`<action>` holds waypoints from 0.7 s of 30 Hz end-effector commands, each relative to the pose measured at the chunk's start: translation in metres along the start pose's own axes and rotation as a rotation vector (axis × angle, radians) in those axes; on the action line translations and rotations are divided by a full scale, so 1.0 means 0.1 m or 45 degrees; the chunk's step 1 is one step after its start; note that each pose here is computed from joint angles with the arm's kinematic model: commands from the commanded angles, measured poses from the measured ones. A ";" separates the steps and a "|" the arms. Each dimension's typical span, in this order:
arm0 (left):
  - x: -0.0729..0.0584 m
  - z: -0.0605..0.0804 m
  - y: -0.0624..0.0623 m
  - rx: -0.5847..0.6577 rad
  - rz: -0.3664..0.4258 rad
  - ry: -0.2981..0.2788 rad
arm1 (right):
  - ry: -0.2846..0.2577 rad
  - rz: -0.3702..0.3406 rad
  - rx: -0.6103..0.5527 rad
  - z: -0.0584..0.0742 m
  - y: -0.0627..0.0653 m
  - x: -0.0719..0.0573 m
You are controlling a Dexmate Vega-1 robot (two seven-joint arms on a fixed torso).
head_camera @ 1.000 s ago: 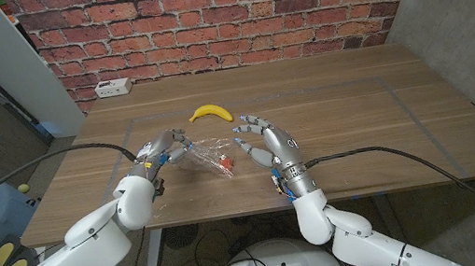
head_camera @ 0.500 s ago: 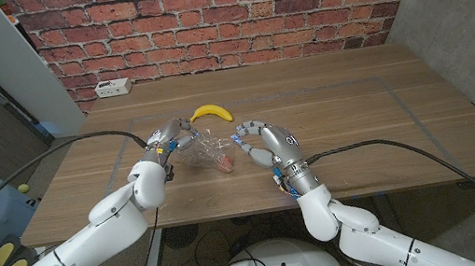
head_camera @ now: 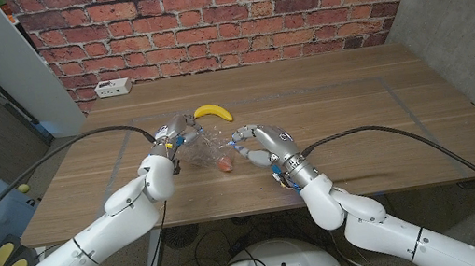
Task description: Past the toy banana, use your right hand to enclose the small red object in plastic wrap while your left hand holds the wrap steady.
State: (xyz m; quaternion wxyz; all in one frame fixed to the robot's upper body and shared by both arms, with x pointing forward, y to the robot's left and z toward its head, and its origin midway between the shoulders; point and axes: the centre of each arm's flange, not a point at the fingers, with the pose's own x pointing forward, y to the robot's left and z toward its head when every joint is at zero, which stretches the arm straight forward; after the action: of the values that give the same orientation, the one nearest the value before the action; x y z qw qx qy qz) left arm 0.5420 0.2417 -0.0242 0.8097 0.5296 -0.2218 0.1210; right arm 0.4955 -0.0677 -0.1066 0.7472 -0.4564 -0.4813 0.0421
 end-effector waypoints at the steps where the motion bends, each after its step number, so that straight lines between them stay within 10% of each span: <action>1: 0.11 0.05 -0.08 0.010 -0.002 0.001 | 0.025 0.233 -0.034 -0.04 0.03 0.12; 21: 0.15 -0.01 -0.11 -0.058 -0.031 0.015 | 0.014 0.439 -0.024 0.02 0.17 0.34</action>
State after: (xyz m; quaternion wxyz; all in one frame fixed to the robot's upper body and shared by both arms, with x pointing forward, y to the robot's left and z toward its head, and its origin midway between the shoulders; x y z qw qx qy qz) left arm 0.5561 0.2340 -0.0243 0.8119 0.5292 -0.2175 0.1164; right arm 0.5113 -0.0520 -0.0965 0.7358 -0.5199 -0.4155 0.1248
